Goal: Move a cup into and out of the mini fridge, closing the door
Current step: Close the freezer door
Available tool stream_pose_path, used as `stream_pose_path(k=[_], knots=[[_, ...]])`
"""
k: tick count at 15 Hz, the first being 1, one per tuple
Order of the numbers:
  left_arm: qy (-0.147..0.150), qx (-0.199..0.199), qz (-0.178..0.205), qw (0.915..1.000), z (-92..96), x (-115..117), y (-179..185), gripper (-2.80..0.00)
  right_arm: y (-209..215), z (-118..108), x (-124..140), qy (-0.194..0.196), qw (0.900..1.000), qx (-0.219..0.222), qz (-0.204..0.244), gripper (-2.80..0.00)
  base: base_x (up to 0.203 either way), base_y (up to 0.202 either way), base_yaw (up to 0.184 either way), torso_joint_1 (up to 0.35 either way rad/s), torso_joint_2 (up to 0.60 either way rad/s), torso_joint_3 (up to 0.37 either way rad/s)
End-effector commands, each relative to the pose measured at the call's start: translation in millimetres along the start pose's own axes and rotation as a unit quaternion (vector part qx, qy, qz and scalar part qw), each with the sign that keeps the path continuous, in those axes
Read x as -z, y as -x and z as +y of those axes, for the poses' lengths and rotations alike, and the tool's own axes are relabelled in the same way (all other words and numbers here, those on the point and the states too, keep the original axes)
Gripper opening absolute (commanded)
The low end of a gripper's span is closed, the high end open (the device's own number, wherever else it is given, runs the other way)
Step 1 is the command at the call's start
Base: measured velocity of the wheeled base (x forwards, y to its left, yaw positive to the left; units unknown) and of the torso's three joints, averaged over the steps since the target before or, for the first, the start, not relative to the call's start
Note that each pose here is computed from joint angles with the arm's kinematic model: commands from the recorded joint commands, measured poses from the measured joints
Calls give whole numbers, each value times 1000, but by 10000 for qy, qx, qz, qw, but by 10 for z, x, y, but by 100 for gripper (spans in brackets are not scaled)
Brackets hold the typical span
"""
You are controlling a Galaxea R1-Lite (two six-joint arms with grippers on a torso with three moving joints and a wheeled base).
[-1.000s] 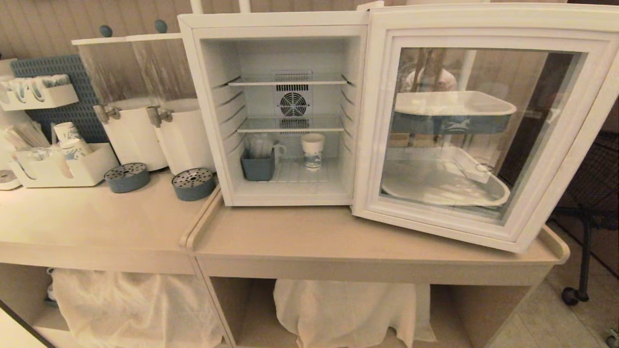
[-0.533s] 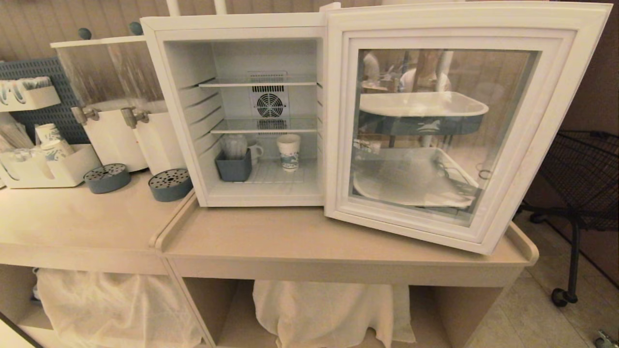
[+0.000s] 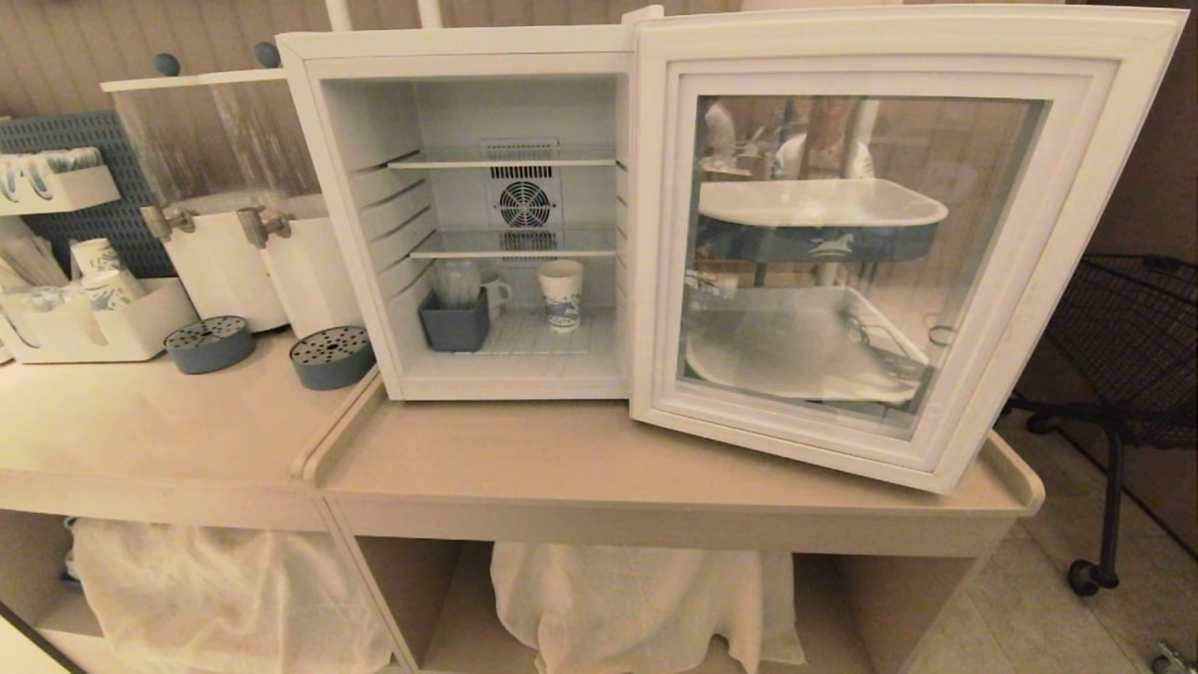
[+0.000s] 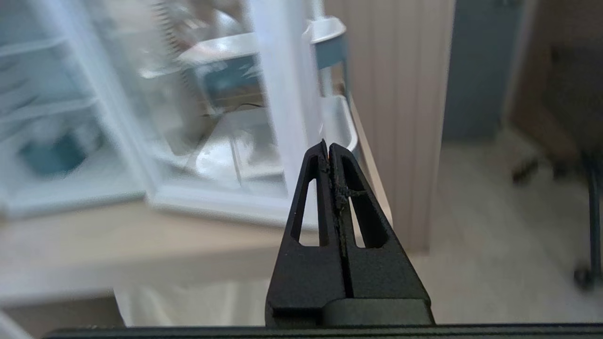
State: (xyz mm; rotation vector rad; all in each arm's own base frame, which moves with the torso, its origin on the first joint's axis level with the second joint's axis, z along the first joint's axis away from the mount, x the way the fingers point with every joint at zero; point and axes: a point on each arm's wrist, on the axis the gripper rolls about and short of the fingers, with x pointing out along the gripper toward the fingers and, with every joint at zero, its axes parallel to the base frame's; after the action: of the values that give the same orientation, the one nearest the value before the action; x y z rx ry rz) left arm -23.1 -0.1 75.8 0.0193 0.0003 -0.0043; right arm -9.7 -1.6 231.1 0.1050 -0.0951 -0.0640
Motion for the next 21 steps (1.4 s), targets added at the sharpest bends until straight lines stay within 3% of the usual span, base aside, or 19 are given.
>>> stream_pose_path(k=[1, 4, 6, 7, 9, 12, 16, 21], knots=[[-3, -6, -2, 10000, 0, 0, 0, -280, -855, 61, -138, -82, 9927, 320, 1160, -280, 0, 0, 0, 0, 0, 0], [-3, 2, -2, 10000, 0, 0, 0, -280, -1918, -2, -27, -364, 9797, 901, 1754, -280, 0, 0, 0, 0, 0, 0], [-3, 2, -2, 10000, 0, 0, 0, -280, -2486, -152, 132, -602, 9775, 956, 1780, -280, 0, 0, 0, 0, 0, 0], [-3, 2, -2, 10000, 0, 0, 0, -280, -2659, -239, 185, -773, 9783, 659, 1803, -280, 0, 0, 0, 0, 0, 0], [4, 2, -2, 10000, 0, 0, 0, -280, -2802, -370, 140, -1203, 9708, -750, 1934, -280, 0, 0, 0, 0, 0, 0], [12, 2, -2, 10000, 0, 0, 0, -280, -2877, -660, -23, -1761, 9366, -2249, 2029, -280, 0, 0, 0, 0, 0, 0], [12, 1, -2, 10000, 0, 0, 0, -280, -2768, -989, -102, -2229, 8640, -3970, 2149, -280, 0, 0, 0, 0, 0, 0], [27, -6, -9, 10000, 0, -1, 0, -280, -2776, -1058, 128, -2653, 8306, -4254, 2422, -280, 0, 0, 0, 0, 0, 0]])
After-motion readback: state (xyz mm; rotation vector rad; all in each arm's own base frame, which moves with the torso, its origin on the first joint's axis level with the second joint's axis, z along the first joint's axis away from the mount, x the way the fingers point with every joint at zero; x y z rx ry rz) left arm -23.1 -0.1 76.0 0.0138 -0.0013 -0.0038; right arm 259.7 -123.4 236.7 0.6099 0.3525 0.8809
